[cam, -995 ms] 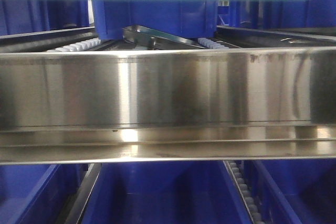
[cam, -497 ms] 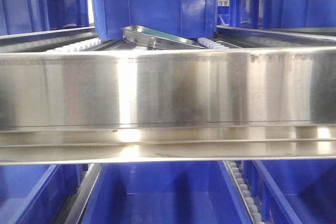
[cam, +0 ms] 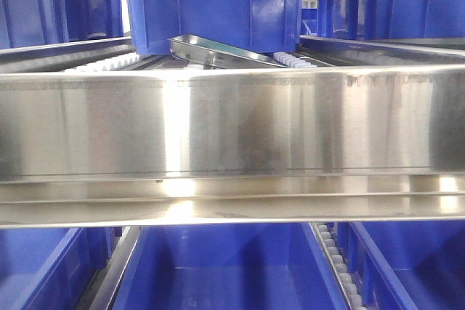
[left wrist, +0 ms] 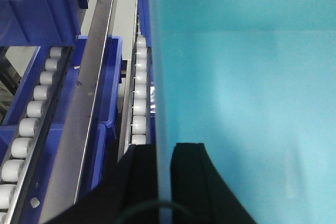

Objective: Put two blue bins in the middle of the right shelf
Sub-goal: 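Pull the held bin back toward the robot, clear of the shelf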

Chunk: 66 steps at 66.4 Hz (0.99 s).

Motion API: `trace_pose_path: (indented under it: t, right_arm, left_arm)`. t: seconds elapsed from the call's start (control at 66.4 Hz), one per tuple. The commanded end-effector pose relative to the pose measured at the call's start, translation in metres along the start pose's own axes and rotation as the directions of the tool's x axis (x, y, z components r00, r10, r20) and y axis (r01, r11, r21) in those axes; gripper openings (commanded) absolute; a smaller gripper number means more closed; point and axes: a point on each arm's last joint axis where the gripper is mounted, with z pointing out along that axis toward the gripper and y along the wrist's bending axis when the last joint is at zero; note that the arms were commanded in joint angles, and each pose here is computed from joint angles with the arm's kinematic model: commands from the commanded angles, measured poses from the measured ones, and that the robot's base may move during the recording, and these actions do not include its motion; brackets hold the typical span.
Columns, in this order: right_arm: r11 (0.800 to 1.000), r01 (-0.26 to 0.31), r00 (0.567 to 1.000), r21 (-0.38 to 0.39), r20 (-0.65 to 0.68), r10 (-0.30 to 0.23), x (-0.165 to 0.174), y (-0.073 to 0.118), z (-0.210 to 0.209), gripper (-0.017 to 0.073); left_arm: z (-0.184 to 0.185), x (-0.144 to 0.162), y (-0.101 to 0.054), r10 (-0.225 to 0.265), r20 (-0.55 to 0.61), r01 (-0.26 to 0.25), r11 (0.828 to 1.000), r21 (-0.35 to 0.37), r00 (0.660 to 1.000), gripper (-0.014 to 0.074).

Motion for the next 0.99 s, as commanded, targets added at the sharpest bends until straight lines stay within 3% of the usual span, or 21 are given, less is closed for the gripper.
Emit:
trace_pose_path:
  t: [0.0,0.979]
  right_arm:
    - [1.0,0.004,0.998,-0.005,0.067,-0.004,-0.0074,-0.0017,-0.0071,-0.0153]
    - [1.0,0.004,0.998,-0.005,0.067,-0.004,-0.0074,-0.0017,-0.0071,-0.0153]
  left_arm:
    - [-0.0087,-0.0067,-0.0002,0.005,0.062,-0.007,1.0,0.022,0.998,-0.0111]
    - [-0.0087,-0.0069,0.0,0.007,0.064,-0.008,1.0,0.02,0.998,-0.0111]
